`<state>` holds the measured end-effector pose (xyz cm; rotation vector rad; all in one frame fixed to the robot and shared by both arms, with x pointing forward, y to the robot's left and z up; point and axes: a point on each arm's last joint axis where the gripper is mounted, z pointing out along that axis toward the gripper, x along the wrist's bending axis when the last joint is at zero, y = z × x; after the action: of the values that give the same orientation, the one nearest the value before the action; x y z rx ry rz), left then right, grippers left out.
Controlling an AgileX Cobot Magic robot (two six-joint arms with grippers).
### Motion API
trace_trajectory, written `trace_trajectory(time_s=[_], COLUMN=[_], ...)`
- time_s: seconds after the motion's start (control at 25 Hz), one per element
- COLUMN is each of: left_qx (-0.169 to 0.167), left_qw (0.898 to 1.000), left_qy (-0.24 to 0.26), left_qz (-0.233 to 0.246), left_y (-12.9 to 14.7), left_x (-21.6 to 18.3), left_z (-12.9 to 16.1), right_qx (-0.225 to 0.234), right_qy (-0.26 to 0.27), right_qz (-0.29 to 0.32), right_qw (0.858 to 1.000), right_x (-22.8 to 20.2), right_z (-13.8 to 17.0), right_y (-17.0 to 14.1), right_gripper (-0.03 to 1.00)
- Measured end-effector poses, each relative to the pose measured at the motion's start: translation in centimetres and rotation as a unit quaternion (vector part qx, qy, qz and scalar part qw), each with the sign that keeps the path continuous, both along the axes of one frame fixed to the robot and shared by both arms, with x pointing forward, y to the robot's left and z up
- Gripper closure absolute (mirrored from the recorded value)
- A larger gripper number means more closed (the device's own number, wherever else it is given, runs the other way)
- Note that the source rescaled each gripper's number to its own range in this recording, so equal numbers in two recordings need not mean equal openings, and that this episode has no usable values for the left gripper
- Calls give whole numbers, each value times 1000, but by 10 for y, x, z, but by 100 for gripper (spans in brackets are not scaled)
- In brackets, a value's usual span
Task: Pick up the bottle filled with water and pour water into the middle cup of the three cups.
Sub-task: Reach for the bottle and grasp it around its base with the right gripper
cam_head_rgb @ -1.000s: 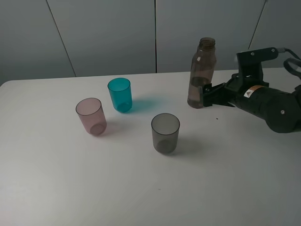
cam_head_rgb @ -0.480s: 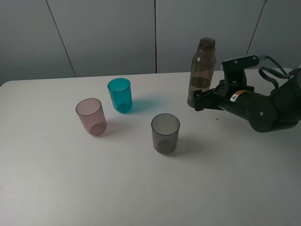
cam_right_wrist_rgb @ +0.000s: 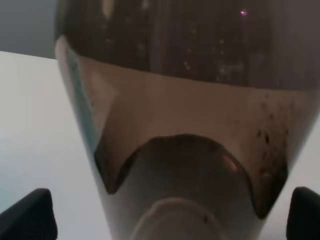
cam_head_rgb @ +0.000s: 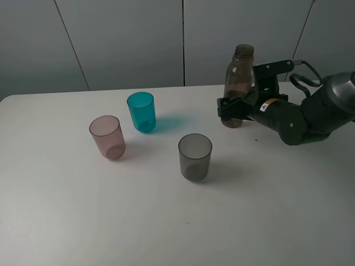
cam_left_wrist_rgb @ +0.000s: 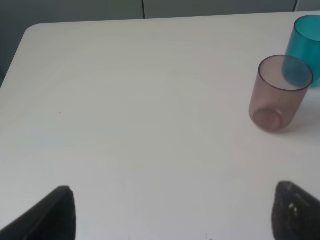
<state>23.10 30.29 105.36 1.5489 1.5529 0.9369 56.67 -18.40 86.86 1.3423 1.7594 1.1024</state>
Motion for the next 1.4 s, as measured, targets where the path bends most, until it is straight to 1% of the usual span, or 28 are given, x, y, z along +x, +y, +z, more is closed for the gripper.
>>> trace_trajectory(time_s=[0.28, 0.56, 0.8, 0.96, 1.24, 1.4], left_qx=[0, 0, 0, 0, 0, 0], left_qw=[1000, 1000, 1000, 1000, 1000, 1000], left_qy=[0, 0, 0, 0, 0, 0], left_qz=[0, 0, 0, 0, 0, 0], left_y=[0, 0, 0, 0, 0, 0], left_x=[0, 0, 0, 0, 0, 0], left_z=[0, 0, 0, 0, 0, 0], right_qx=[7, 37, 45, 55, 65, 70], right_qy=[-11, -50, -70, -79, -101, -102], right_qz=[3, -7, -9, -13, -17, -21], right_qw=[1000, 998, 996, 995, 993, 992], right_x=[11, 16, 17, 17, 23, 26], right_z=[-7, -9, -15, -19, -16, -19], right_y=[5, 6, 6, 6, 5, 4], right_gripper=[-3, -3, -3, -3, -3, -3])
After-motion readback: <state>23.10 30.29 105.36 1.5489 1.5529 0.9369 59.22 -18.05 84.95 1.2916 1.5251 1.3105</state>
